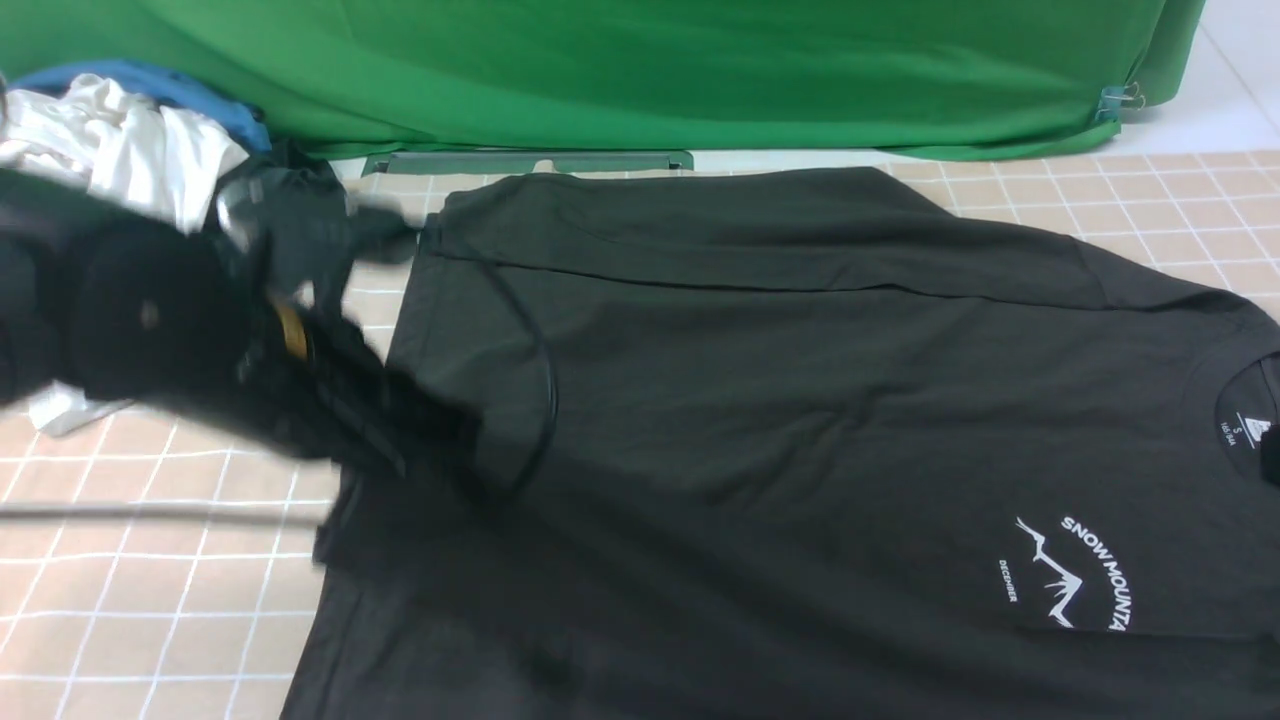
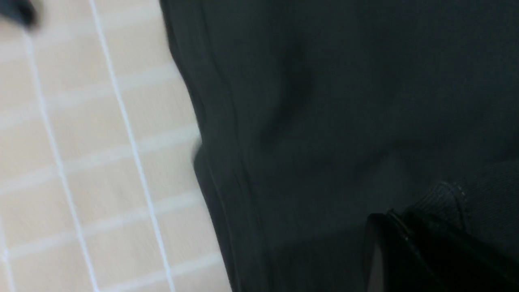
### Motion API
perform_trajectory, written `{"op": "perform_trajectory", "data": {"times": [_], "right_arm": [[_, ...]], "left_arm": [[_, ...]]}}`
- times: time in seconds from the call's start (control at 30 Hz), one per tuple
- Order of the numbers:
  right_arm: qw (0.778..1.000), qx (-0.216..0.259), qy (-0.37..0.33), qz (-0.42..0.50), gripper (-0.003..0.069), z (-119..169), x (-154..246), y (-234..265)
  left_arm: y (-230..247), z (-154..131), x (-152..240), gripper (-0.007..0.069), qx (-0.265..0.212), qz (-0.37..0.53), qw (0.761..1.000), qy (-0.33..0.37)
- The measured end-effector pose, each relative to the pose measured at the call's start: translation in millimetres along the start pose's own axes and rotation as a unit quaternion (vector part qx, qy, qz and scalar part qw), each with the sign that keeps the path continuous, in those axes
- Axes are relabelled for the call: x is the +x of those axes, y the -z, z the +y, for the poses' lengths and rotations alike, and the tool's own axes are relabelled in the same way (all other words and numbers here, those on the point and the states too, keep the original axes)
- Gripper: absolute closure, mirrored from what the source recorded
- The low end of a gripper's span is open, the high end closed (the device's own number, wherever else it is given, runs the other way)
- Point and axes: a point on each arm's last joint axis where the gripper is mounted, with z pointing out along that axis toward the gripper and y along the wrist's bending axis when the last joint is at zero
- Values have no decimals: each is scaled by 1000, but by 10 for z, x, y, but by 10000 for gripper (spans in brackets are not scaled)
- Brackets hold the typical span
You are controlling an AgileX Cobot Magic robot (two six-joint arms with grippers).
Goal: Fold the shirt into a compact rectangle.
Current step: 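Fold the left side of the black T-shirt inward over its body, then grab the top left corner of the dark shirt with the left gripper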
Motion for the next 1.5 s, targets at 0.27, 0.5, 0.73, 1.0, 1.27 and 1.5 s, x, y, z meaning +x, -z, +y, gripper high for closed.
{"op": "perform_trajectory", "data": {"times": [0.27,0.5,0.73,1.0,1.27,1.5], "right_arm": [[1000,2,0,-7,570,-4,-12,0],[1000,2,0,-7,568,-4,-12,0],[1000,2,0,-7,568,-4,-12,0],[1000,2,-1,-7,558,-3,-13,0],[1000,0,-3,-8,548,0,-14,0],[1000,0,-3,-8,537,0,-14,0]], "left_arm": [[-109,196,-477,593,-31,-35,999,6],[-541,216,-542,593,-45,-11,998,-36],[-859,290,-514,578,-71,12,996,-49],[-1019,402,-598,300,-89,16,996,4],[-1140,819,-1230,140,-52,-37,990,123],[-1568,915,-1528,145,-38,-43,990,129]]}}
